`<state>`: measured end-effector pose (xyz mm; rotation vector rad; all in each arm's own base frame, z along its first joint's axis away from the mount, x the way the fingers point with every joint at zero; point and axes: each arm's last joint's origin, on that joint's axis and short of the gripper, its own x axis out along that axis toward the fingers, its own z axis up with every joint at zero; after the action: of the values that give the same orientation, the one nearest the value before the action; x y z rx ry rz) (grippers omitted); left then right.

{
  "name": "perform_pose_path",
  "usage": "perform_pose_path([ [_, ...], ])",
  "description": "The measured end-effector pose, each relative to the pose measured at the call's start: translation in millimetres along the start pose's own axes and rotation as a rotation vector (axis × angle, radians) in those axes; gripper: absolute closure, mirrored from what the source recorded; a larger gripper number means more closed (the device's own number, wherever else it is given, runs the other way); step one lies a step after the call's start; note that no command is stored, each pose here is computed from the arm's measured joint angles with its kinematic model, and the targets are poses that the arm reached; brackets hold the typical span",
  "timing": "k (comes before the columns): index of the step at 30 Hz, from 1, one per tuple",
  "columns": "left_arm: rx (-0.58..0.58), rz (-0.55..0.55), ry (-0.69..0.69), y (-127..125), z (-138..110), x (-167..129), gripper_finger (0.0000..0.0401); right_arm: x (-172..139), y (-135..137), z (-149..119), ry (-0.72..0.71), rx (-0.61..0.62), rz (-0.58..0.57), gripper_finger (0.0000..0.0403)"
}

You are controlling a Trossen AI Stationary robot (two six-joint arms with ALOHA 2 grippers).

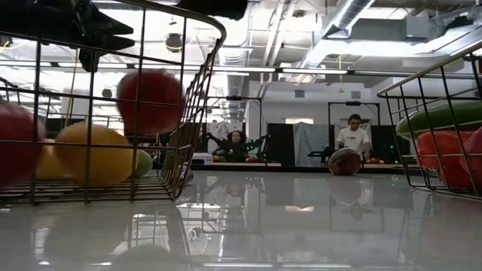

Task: Sort produce into baskets
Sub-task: Put the dark red apple into the left wire basket

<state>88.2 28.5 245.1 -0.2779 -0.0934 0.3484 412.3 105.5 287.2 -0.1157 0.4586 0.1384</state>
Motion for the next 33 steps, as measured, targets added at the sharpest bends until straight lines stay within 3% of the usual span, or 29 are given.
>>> perform_pose_path([
  [5, -0.007, 0.000, 0.003, 0.1, -0.3, 0.0, 0.0268, -21.5, -21.7, -1.5, 0.240, -0.031, -0.206, 0.0014],
  [10, -0.010, -0.026, 0.012, -0.7, -0.6, 0.0, 0.0268, -48.3, -67.5, -31.4, 0.581, 0.012, -0.481, 0.0015],
  [13, -0.010, -0.030, 0.014, -0.8, -0.7, 0.0, 0.0268, -67.3, -95.1, -50.1, 0.669, 0.077, -0.584, 0.0015],
  [21, -0.007, -0.025, 0.014, -0.6, -0.8, -0.1, 0.0268, -122.5, -157.7, -113.8, 0.744, 0.265, -0.780, 0.0015],
  [28, -0.006, -0.013, 0.004, -0.4, -0.1, 0.0, 0.0268, -140.0, -202.8, -166.8, 0.763, 0.482, -0.807, 0.0007],
  [33, 0.005, -0.010, 0.018, 0.0, -1.4, 0.0, 0.0268, -152.6, -221.7, -182.7, 0.722, 0.591, -0.893, 0.0006],
])
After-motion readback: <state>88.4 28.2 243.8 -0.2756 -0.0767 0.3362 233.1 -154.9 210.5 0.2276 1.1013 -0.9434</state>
